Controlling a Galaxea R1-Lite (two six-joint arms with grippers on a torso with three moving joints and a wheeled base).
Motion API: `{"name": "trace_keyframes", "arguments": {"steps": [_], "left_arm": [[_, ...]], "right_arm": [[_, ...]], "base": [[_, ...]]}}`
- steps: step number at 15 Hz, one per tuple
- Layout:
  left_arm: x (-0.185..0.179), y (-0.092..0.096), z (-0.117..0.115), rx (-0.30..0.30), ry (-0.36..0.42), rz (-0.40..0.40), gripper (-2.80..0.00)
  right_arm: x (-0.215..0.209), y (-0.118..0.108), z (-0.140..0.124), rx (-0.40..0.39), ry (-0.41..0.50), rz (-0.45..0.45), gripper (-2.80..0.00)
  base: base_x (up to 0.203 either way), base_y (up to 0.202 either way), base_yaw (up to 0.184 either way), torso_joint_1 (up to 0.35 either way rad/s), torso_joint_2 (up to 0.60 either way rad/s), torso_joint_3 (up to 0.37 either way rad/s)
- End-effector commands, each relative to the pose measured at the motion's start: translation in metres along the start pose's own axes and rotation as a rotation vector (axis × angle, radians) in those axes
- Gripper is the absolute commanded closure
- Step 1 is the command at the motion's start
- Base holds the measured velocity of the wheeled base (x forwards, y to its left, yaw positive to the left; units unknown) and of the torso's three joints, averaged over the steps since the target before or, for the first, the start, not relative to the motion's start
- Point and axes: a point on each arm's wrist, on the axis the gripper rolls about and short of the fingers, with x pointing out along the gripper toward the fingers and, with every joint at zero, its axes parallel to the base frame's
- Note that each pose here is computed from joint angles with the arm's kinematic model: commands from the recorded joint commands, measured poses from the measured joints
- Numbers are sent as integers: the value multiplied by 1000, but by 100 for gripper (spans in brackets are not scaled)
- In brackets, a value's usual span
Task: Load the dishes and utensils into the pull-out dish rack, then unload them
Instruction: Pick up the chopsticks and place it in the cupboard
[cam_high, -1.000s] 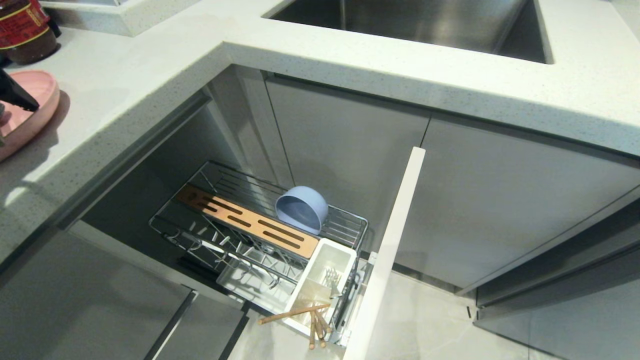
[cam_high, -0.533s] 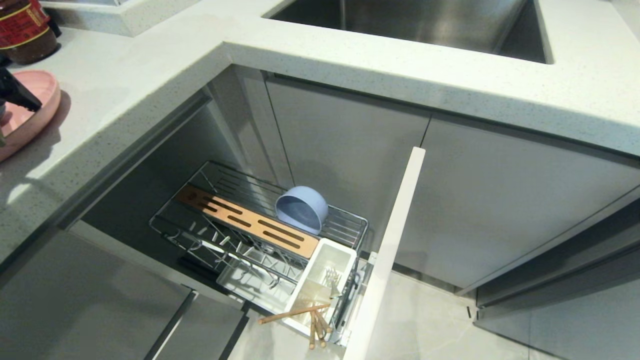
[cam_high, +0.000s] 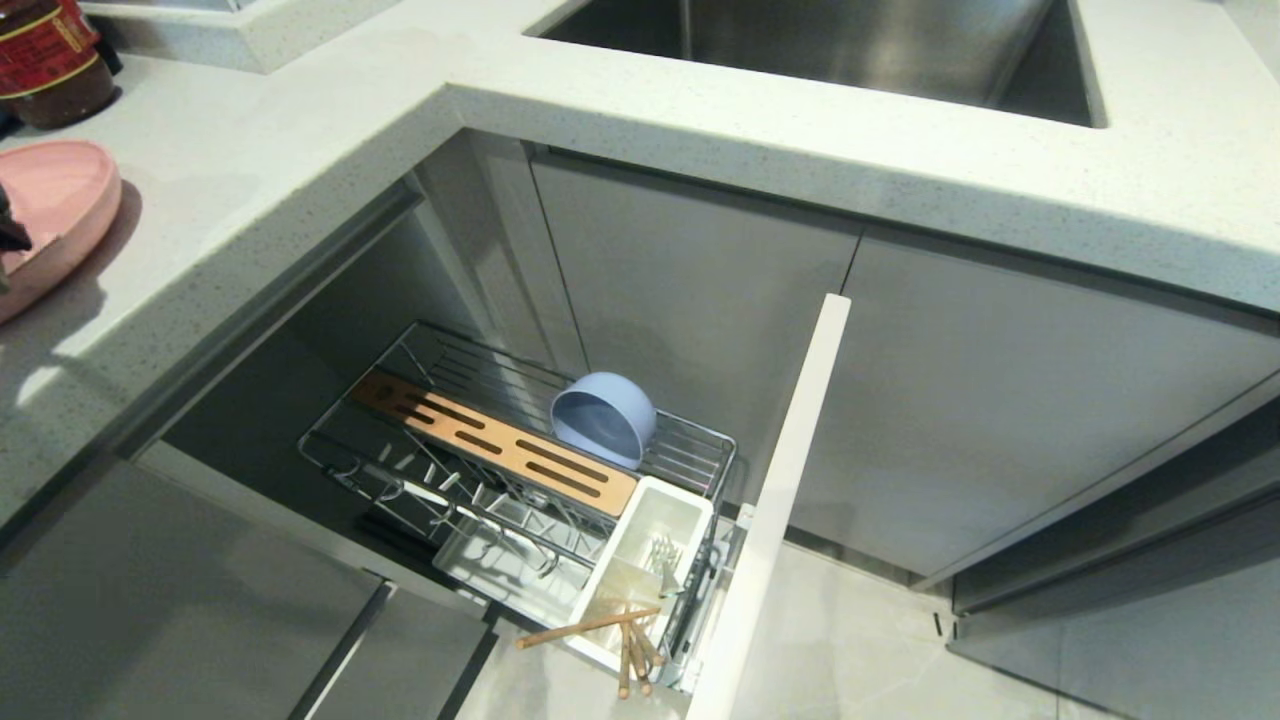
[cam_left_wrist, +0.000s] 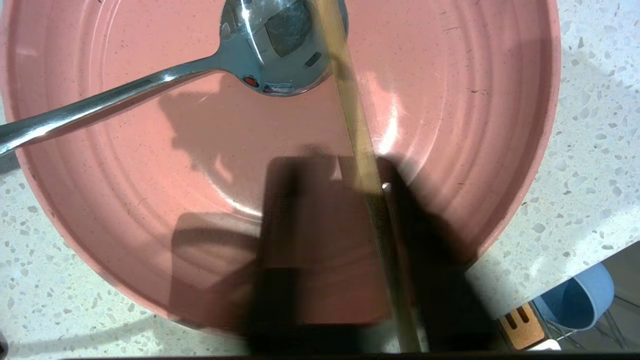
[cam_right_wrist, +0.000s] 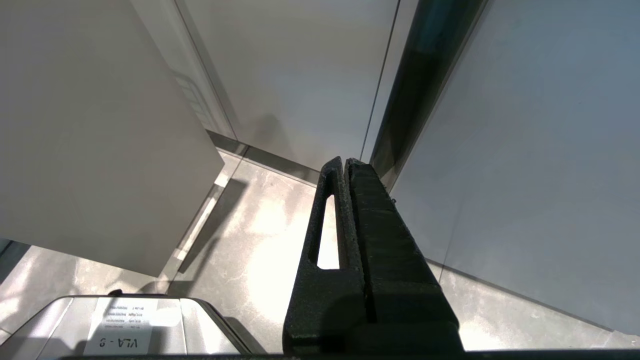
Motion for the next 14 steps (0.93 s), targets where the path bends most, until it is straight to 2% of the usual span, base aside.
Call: {"name": "trace_keyframes", "arguments": {"steps": [1,6,8,11,14], "left_arm": [[-1,1,-1,-1,2,5,0],[-4,6,1,-13,-15,18,0],[-15,10,3,-30,-49,0,0],[-44,21,11,-102,-184,-69,0],[-73,30,20,-240,-337,-170,0]], "right_arm": [[0,0,0,0,0,-1,0],[0,0,0,0,0,0,0],[0,0,0,0,0,0,0],[0,0,0,0,0,0,0],[0,0,0,0,0,-1,0]], "base": [[0,0,0,0,0,0],[0,0,0,0,0,0],[0,0,0,0,0,0],[0,0,0,0,0,0],[0,0,0,0,0,0]]}}
